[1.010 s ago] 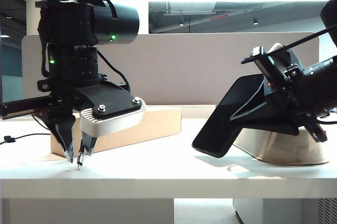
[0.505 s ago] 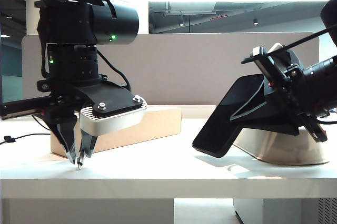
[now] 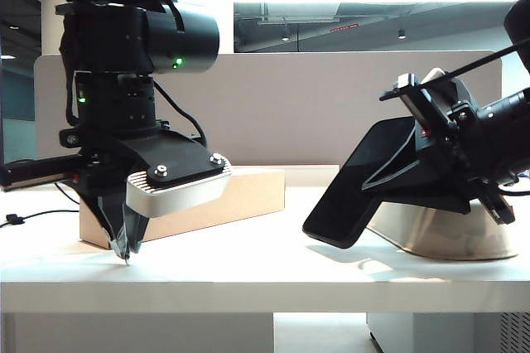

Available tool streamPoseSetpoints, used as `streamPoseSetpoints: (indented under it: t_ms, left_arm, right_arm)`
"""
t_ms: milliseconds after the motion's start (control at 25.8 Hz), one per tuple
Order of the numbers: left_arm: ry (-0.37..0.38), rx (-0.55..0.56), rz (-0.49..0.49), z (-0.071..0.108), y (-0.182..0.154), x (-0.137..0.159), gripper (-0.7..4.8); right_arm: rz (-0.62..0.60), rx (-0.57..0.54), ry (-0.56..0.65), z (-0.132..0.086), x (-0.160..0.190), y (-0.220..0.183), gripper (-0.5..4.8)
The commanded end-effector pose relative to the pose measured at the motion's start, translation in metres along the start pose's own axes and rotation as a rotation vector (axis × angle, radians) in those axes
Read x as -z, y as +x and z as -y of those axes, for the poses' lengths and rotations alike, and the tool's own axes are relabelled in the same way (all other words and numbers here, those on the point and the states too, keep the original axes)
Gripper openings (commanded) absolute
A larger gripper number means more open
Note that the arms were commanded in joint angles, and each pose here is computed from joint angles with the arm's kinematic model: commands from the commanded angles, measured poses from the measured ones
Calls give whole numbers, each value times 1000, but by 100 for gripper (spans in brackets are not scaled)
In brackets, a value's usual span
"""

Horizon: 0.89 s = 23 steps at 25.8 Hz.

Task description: Pick up the charging cable and the phone, plug the charging cable into the charging port on the phone, and finally place them back on the table.

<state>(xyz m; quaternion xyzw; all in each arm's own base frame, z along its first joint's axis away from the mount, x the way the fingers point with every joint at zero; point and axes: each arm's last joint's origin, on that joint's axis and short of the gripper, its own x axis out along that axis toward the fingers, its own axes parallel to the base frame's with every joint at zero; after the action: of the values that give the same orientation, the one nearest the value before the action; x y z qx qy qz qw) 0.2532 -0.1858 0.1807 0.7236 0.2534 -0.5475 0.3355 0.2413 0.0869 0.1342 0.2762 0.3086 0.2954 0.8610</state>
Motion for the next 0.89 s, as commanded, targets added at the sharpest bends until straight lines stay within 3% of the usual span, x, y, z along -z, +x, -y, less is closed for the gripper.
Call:
streamPoseSetpoints:
  t_ms: [39, 388, 544, 893]
  left_arm:
    - [-4, -25, 2, -2, -1, 1, 11]
    - [-8, -12, -84, -1, -1, 3, 39]
    - [-7, -6, -84, -1, -1, 3, 143]
    - [-24, 17, -125, 1, -2, 4, 148]
  right_arm:
    - [44, -32, -36, -5, -7, 0, -8]
    - [44, -32, -36, -5, -7, 0, -8]
    - [44, -32, -36, -5, -7, 0, -8]
    - [44, -32, -36, -5, -7, 0, -8]
